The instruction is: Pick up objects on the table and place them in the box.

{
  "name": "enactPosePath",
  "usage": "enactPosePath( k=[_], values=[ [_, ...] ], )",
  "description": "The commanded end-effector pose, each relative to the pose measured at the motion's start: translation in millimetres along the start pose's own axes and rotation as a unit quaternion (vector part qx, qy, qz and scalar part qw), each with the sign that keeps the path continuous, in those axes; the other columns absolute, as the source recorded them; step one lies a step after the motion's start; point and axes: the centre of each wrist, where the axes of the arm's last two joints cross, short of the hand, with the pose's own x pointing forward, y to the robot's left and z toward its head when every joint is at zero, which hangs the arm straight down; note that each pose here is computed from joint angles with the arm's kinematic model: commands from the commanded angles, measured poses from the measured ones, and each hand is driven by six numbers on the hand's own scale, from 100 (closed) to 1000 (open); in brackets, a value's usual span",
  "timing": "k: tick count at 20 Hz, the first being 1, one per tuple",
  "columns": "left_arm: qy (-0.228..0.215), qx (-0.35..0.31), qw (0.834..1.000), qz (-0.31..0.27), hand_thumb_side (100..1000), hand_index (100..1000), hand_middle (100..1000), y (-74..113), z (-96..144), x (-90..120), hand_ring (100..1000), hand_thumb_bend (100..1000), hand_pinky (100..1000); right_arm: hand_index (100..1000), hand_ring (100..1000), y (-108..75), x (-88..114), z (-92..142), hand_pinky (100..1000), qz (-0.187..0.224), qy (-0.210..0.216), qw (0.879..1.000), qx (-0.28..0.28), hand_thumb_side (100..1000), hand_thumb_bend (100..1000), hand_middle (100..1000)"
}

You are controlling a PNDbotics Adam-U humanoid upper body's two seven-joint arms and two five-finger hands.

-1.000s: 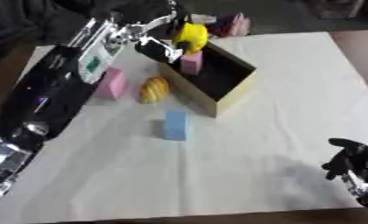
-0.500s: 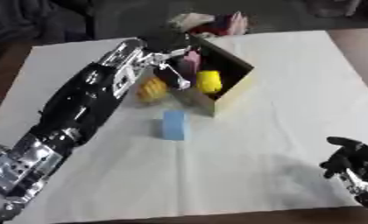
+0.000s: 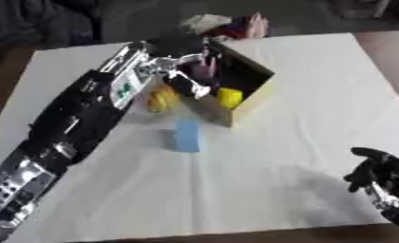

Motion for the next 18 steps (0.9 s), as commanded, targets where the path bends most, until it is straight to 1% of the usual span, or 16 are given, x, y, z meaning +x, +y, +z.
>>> enactPosePath(
  k=[1,2,3,5,6,7,9,10,11,13,15,17,18],
  values=[
    [-0.011,-0.074,0.997,-0.028,453,874,731,19.9,23,2,707,244,765,839,469,-5.6,7,-1,681,0.013,-0.010,1.000,-0.004,375,100,490],
    [-0.007,-0.104,0.994,-0.036,580,881,743,19.2,26,4,719,284,772,839,469,-6.0,7,-1,681,0.013,-0.009,1.000,-0.004,375,100,490],
    [-0.003,-0.129,0.991,-0.042,731,891,762,17.4,28,5,739,338,785,839,469,-6.3,7,-1,681,0.014,-0.009,1.000,-0.005,374,100,490],
    [0.013,-0.170,0.984,-0.048,825,898,782,8.9,28,7,758,392,798,839,469,-6.4,7,-1,681,0.015,-0.009,1.000,-0.005,373,100,490],
    [0.022,-0.180,0.982,-0.049,854,906,800,4.4,26,7,772,411,806,839,469,-6.4,7,-1,681,0.015,-0.010,1.000,-0.005,371,100,490],
    [0.030,-0.184,0.981,-0.050,854,906,800,0.3,25,8,772,411,806,839,469,-6.3,7,-1,681,0.015,-0.010,1.000,-0.005,371,100,490],
    [0.047,-0.181,0.981,-0.054,853,914,816,-6.2,21,8,787,459,818,839,469,-6.5,7,-1,682,0.015,-0.011,1.000,-0.006,369,100,490],
    [0.054,-0.179,0.980,-0.061,832,915,819,-8.9,19,9,790,494,821,839,469,-6.6,7,-1,681,0.015,-0.011,1.000,-0.007,368,100,490],
    [0.061,-0.177,0.980,-0.069,830,916,819,-11.9,16,10,791,499,821,839,469,-6.7,7,-2,682,0.015,-0.011,1.000,-0.007,368,100,490],
    [0.072,-0.183,0.977,-0.083,820,918,822,-20.4,12,11,791,550,821,839,469,-6.7,7,-2,682,0.015,-0.012,1.000,-0.008,368,100,490],
    [0.077,-0.193,0.974,-0.092,827,919,822,-28.0,9,10,791,559,820,839,469,-6.7,8,-2,682,0.015,-0.012,1.000,-0.008,368,100,490],
    [0.078,-0.197,0.973,-0.097,827,919,822,-31.3,9,9,791,559,820,839,469,-6.7,8,-2,682,0.015,-0.012,1.000,-0.008,368,100,490],
    [0.076,-0.207,0.970,-0.098,883,919,810,-36.2,9,9,774,618,813,839,469,-6.8,8,-2,682,0.015,-0.013,1.000,-0.008,368,100,490]
  ],
)
